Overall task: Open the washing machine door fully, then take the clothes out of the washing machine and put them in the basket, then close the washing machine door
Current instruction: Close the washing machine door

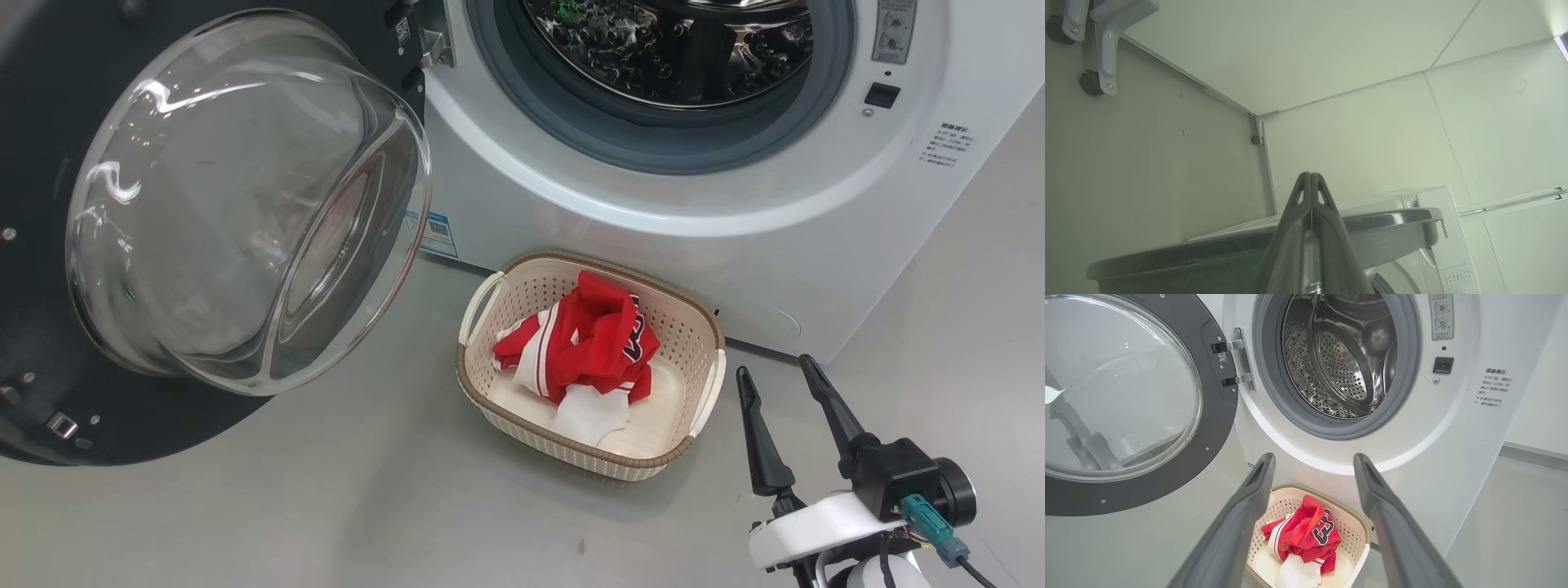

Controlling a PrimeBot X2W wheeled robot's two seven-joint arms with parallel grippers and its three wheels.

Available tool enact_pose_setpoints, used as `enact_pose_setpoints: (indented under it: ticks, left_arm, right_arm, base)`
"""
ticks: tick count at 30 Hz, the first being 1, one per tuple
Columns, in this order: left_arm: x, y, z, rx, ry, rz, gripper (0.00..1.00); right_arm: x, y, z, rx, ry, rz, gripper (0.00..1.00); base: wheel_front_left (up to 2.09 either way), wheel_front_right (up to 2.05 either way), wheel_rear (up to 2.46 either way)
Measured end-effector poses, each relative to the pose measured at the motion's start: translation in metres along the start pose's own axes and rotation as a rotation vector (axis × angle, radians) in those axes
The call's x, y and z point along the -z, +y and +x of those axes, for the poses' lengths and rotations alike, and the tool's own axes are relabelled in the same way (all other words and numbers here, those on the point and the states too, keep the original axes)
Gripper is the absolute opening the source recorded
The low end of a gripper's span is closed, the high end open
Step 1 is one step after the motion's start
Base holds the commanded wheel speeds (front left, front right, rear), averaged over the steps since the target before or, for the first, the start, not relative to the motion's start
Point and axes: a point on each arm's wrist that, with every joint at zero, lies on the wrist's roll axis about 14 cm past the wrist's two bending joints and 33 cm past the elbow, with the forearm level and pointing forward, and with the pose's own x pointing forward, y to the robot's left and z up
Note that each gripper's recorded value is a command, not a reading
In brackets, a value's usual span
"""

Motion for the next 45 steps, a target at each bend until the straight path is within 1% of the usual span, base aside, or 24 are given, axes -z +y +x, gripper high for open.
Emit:
enact_pose_setpoints:
  ticks: [4,9,19,31,37,45]
  left_arm:
    - [0.012,0.011,0.002,-0.036,0.071,-0.011,0.0]
    - [0.023,0.016,0.005,-0.051,0.136,-0.014,0.0]
    - [0.034,0.02,0.011,-0.062,0.204,-0.01,0.0]
    - [0.048,0.016,0.017,-0.029,0.287,-0.026,0.0]
    - [0.064,0.015,0.015,-0.014,0.374,-0.033,0.0]
    - [0.086,0.01,0.01,0.018,0.47,-0.073,0.0]
  right_arm:
    - [0.0,-0.001,-0.001,0.003,0.001,0.001,1.0]
    - [0.0,-0.001,0.0,0.0,0.001,0.002,1.0]
    - [-0.001,-0.003,0.003,0.002,-0.006,0.004,1.0]
    - [0.001,-0.006,0.004,0.01,-0.001,0.008,1.0]
    - [0.001,-0.007,0.006,0.011,-0.002,0.01,1.0]
    - [0.0,-0.008,0.008,0.013,-0.006,0.011,1.0]
  base:
    - [0.0,0.0,0.0]
    - [0.0,0.0,0.0]
    - [0.0,0.0,0.0]
    - [0.0,0.0,0.0]
    - [0.0,0.0,0.0]
    - [0.0,0.0,0.0]
